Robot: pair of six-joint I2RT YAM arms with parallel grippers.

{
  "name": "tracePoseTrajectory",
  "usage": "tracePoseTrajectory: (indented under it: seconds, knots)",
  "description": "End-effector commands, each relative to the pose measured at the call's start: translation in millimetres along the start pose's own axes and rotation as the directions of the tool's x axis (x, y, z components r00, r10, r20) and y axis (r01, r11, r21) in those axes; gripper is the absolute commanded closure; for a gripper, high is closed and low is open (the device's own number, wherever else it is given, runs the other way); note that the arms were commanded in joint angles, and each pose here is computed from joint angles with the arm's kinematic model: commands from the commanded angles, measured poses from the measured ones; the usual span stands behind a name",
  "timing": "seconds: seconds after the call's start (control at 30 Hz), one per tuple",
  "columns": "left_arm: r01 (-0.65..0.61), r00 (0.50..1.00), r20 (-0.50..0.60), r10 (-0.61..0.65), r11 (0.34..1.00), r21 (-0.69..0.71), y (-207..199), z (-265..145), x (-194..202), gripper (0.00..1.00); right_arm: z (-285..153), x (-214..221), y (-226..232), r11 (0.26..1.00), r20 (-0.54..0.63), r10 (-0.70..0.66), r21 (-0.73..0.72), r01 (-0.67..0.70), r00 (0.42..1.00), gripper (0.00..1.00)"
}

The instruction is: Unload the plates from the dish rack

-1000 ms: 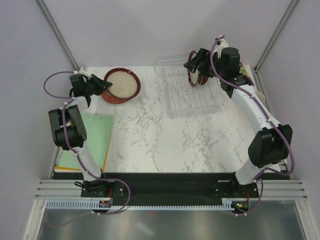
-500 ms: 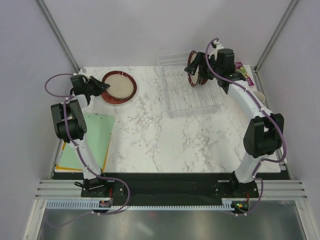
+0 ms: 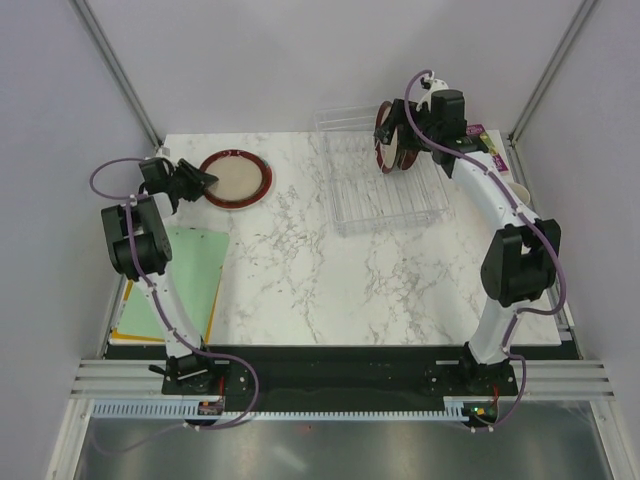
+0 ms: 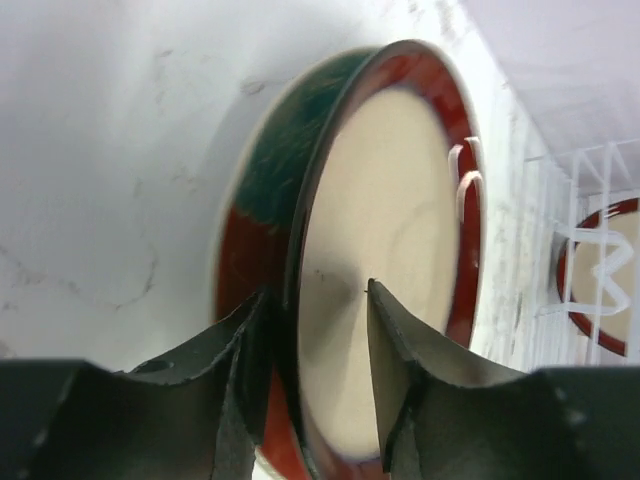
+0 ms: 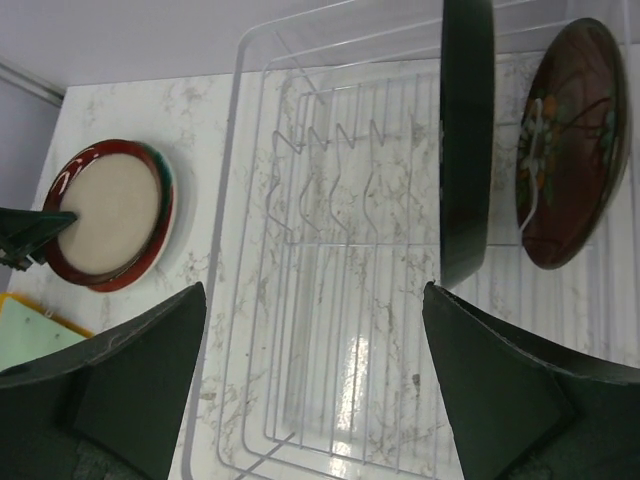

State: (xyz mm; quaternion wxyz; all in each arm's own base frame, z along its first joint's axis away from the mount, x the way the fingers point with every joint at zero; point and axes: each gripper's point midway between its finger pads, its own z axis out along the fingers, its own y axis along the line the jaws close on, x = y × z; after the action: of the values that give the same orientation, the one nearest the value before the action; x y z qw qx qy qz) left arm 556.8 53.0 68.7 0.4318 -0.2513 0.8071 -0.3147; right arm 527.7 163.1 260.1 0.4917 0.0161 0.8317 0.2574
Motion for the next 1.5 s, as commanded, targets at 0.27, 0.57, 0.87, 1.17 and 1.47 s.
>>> tracePoseTrajectory:
  seconds: [0.27,0.57,0.87,1.17,1.47]
  knots:
    - [-0.007,0.998,-0.069,0.0,0.995,-0.1,17.7,3.4,11.7,0.25,18.3,-23.3,-20.8,0.947,0.006,-0.215,0.246,0.207,0.977,0.04]
    - [-0.042,0.998,-0.051,0.036,0.99,-0.136,7.9,-14.4,6.2,0.18,42.3,-29.8,-43.0,0.806,-0.036,-0.361,0.49,0.332,0.932,0.09]
    - [-0.107,0.994,-0.016,0.106,0.982,-0.157,-6.5,-30.0,-8.0,0.12,60.8,-37.9,-74.9,0.691,-0.054,-0.421,0.628,0.359,0.905,0.2]
    - [-0.127,0.991,0.014,0.13,0.981,-0.144,-26.2,-51.2,-13.1,0.0,84.0,-34.0,-83.6,0.675,-0.053,-0.451,0.633,0.38,0.891,0.4]
    - [-0.108,0.993,0.027,0.113,0.982,-0.154,-37.8,-65.8,-13.2,0.0,85.1,-41.7,-84.7,0.644,-0.036,-0.475,0.666,0.376,0.879,0.98]
